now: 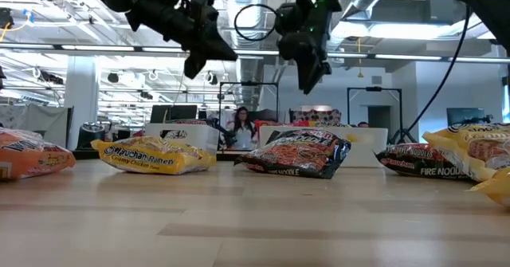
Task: Sort Maruchan noodles
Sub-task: Put the yellow noodle pack into the right white bin
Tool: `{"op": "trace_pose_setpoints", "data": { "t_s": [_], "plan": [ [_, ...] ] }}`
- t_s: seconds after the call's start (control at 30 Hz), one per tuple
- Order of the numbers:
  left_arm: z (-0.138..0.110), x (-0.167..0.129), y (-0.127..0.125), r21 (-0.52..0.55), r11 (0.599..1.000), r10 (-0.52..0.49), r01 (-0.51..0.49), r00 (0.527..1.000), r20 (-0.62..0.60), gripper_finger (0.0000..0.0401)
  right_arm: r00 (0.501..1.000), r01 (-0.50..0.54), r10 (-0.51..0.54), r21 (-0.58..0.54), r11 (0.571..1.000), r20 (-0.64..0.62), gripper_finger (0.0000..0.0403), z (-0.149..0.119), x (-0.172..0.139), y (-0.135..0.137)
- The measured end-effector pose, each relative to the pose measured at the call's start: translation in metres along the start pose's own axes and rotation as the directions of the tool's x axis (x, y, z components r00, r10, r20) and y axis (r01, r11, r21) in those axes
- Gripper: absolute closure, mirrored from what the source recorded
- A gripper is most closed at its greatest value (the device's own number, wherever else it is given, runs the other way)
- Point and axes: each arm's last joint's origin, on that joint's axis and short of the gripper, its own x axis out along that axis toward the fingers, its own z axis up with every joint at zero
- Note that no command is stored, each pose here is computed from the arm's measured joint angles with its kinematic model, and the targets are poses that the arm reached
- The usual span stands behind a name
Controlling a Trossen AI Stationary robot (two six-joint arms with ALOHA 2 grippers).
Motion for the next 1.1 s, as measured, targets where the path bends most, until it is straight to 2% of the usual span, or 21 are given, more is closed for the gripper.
{"op": "trace_pose_setpoints", "data": {
  "t_s": [0.17, 0.33, 0.5, 0.67, 0.87, 1.1],
  "plan": [
    [0.007, -0.014, -0.007, 0.042, 0.999, -0.011, 0.01, 0.999, 0.035, 0.0401, 0.991, -0.017, 0.012, -0.032, 0.999, -0.131, 0.024, -0.012, 0.0, 0.026],
    [0.006, -0.025, -0.011, 0.075, 0.997, 0.001, -0.001, 1.0, 0.005, 0.0401, 0.966, -0.023, 0.009, -0.052, 0.998, -0.257, 0.024, -0.026, 0.002, 0.06],
    [0.001, -0.032, -0.012, 0.076, 0.997, 0.012, -0.008, 0.999, -0.051, 0.0401, 0.968, -0.031, 0.004, -0.104, 0.994, -0.249, 0.024, -0.042, -0.007, 0.1],
    [-0.003, -0.035, -0.012, 0.088, 0.996, 0.028, -0.019, 0.994, -0.102, 0.0401, 0.972, -0.037, 0.011, -0.11, 0.993, -0.236, 0.024, -0.072, -0.025, 0.133],
    [-0.007, -0.035, -0.011, 0.11, 0.994, 0.032, -0.016, 0.99, -0.141, 0.0401, 0.975, 0.089, -0.085, 0.011, 0.996, -0.207, 0.024, -0.128, -0.047, 0.147],
    [-0.008, -0.035, -0.011, 0.115, 0.993, 0.026, -0.009, 0.988, -0.15, 0.0401, 0.971, 0.163, -0.112, 0.242, 0.957, -0.209, 0.024, -0.204, -0.059, 0.146]
  ]
}}
